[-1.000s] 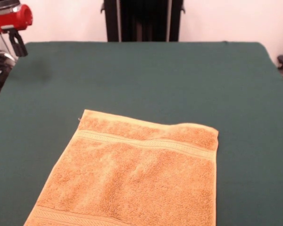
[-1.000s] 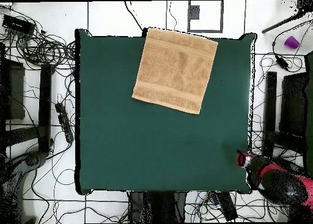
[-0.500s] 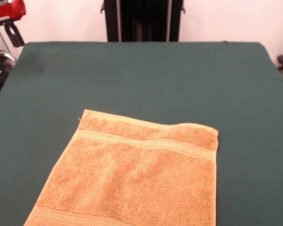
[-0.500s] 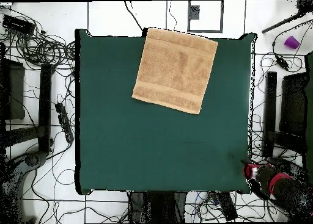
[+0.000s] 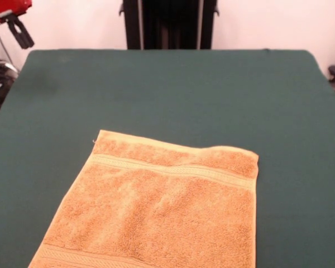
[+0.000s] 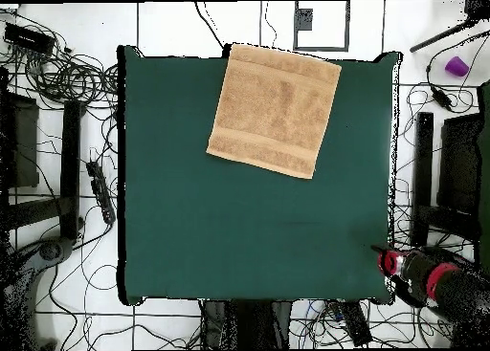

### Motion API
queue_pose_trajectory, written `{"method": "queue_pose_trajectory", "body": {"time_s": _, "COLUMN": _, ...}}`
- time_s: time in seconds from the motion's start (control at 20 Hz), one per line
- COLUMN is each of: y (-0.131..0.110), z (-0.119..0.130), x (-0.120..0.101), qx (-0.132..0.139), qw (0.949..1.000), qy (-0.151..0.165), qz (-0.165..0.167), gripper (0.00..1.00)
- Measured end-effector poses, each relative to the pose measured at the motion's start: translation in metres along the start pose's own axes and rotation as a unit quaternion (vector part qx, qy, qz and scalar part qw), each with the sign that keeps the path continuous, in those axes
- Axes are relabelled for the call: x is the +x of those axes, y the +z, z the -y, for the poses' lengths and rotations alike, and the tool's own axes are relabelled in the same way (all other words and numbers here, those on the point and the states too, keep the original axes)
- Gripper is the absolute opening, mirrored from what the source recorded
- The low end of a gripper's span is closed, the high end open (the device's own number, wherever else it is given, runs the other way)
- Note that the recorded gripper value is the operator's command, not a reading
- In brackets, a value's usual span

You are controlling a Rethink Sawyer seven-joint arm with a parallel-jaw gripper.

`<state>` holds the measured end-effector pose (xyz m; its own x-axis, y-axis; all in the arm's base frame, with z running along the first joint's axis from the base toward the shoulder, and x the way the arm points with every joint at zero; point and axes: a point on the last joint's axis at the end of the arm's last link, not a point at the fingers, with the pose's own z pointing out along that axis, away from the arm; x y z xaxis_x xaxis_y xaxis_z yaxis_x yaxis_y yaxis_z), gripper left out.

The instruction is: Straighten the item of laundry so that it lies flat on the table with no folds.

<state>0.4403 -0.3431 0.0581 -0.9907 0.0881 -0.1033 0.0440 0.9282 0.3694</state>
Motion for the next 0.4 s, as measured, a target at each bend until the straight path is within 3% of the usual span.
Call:
{"method": "queue_pose_trajectory", "body": {"time_s": 0.35, "y": 0.004, "z": -0.027, "x": -0.023, "qx": 0.002, "qw": 0.9996, "qy": -0.027, "qz": -0.01, "gripper": 0.0}}
{"method": "queue_pose_trajectory", "body": {"time_s": 0.4, "y": 0.008, "z": -0.039, "x": -0.031, "qx": 0.006, "qw": 0.999, "qy": -0.041, "qz": -0.015, "gripper": 1.0}}
